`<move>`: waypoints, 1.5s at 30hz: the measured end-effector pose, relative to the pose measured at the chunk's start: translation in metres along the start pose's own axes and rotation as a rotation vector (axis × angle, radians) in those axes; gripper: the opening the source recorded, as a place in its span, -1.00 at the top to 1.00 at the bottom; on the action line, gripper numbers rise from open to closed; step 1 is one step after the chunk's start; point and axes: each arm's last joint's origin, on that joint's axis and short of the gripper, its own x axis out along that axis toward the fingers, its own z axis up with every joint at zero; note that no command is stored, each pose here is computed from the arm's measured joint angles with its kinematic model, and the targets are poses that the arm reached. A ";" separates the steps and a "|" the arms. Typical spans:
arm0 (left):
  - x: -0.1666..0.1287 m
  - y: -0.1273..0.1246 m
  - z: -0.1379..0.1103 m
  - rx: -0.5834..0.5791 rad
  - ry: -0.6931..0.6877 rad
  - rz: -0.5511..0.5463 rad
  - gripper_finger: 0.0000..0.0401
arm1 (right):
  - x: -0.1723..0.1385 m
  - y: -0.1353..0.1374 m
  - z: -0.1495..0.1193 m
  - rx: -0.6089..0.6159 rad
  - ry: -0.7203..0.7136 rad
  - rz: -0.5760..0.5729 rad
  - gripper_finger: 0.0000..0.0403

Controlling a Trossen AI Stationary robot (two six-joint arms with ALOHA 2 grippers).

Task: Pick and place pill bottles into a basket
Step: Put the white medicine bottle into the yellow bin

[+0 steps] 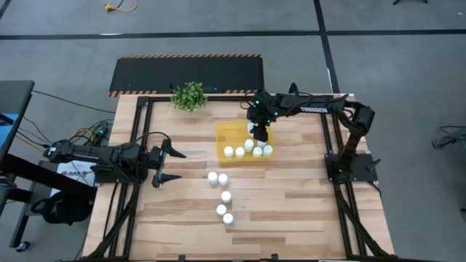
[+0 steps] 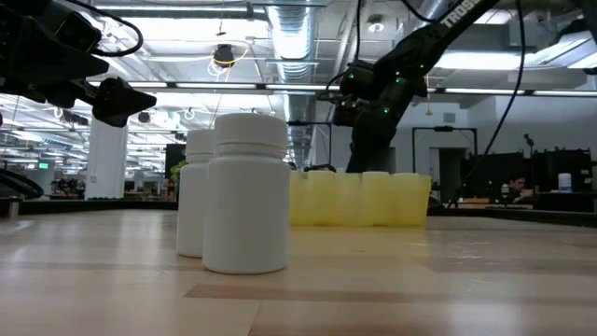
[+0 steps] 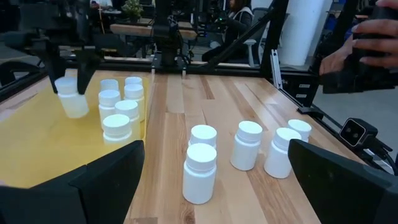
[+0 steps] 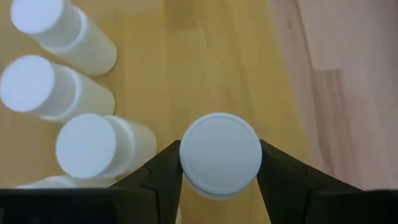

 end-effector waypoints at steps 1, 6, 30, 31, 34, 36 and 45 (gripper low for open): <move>0.000 0.000 0.000 0.000 0.000 0.000 -0.93 | 0.002 0.000 -0.001 0.001 0.004 0.002 0.16; 0.000 0.000 0.000 0.006 0.000 0.000 -0.93 | 0.009 -0.002 -0.002 0.004 0.015 0.006 0.17; 0.000 0.000 0.000 0.003 0.000 0.000 -0.93 | 0.009 0.001 -0.006 -0.010 0.058 0.025 -0.04; 0.000 0.000 0.000 0.001 0.000 0.000 -0.93 | 0.009 0.001 -0.006 -0.010 0.057 0.025 -0.06; 0.000 0.000 0.000 0.006 0.000 -0.001 -0.93 | 0.009 0.001 -0.006 -0.011 0.057 0.024 -0.08; 0.000 0.000 0.000 0.008 0.000 0.000 -0.93 | 0.009 0.000 -0.005 -0.013 0.051 0.022 -0.10; 0.000 0.000 0.000 0.007 0.000 0.000 -0.93 | 0.009 -0.001 -0.003 -0.022 0.024 0.015 -0.10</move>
